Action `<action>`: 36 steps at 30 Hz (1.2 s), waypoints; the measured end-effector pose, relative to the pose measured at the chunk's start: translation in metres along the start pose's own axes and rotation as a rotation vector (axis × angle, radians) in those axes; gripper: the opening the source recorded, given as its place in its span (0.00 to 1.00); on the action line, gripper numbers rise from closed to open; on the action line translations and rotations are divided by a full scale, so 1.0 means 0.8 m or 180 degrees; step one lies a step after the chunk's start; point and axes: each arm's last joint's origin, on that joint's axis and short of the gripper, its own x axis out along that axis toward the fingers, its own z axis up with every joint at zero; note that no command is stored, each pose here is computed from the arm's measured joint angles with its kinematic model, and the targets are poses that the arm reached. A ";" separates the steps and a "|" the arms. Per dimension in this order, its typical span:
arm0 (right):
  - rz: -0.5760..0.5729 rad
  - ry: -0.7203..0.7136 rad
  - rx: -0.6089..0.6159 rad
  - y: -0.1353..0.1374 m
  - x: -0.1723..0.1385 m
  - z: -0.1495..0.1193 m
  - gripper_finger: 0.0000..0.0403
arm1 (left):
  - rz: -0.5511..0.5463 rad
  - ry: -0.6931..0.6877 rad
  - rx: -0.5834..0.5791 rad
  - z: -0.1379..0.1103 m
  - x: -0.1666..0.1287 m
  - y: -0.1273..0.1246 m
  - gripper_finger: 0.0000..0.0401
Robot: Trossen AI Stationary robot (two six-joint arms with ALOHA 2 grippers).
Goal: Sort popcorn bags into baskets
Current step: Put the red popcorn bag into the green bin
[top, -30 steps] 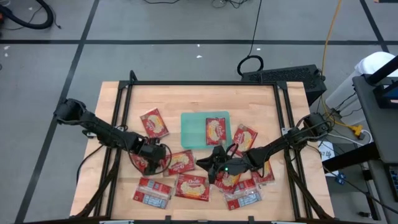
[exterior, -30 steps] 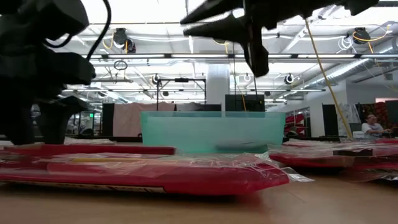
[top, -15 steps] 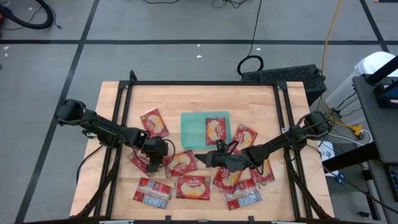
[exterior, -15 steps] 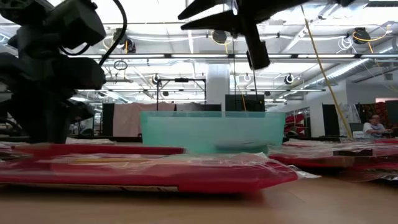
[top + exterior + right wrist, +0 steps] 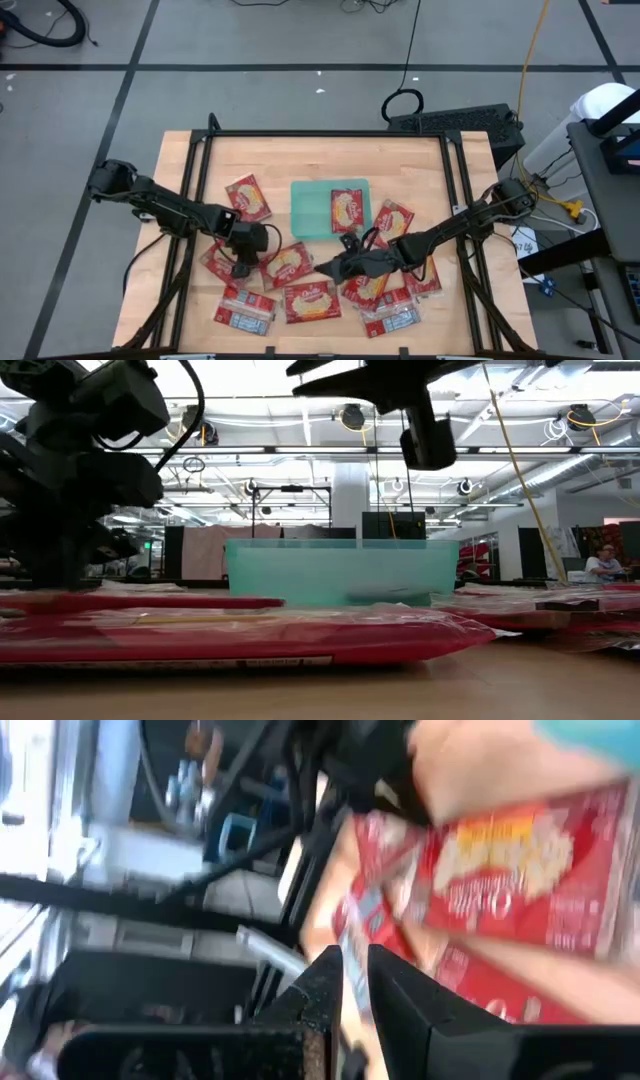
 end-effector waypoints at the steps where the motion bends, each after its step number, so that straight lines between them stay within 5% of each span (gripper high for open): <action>1: 0.0026 0.0100 -0.0015 0.000 -0.002 -0.001 0.12 | -0.0031 0.0016 -0.0099 -0.001 -0.003 -0.001 0.01; 9: 0.0284 0.0649 -0.0209 0.013 -0.027 0.001 0.12 | -0.0050 0.0097 -0.0473 -0.009 -0.030 -0.015 0.00; 18: 0.0314 0.0539 -0.0510 0.005 -0.074 0.029 0.12 | -0.0019 -0.0026 -0.0617 -0.010 -0.040 -0.018 0.00; 30: 0.0307 -0.0326 0.0144 0.000 -0.120 0.064 0.12 | -0.0293 -0.0682 -0.0734 0.016 -0.110 -0.051 0.00; 36: 0.0349 -0.0383 0.0653 -0.002 -0.118 0.072 0.21 | -0.0356 -0.1198 -0.0843 0.031 -0.141 -0.061 0.00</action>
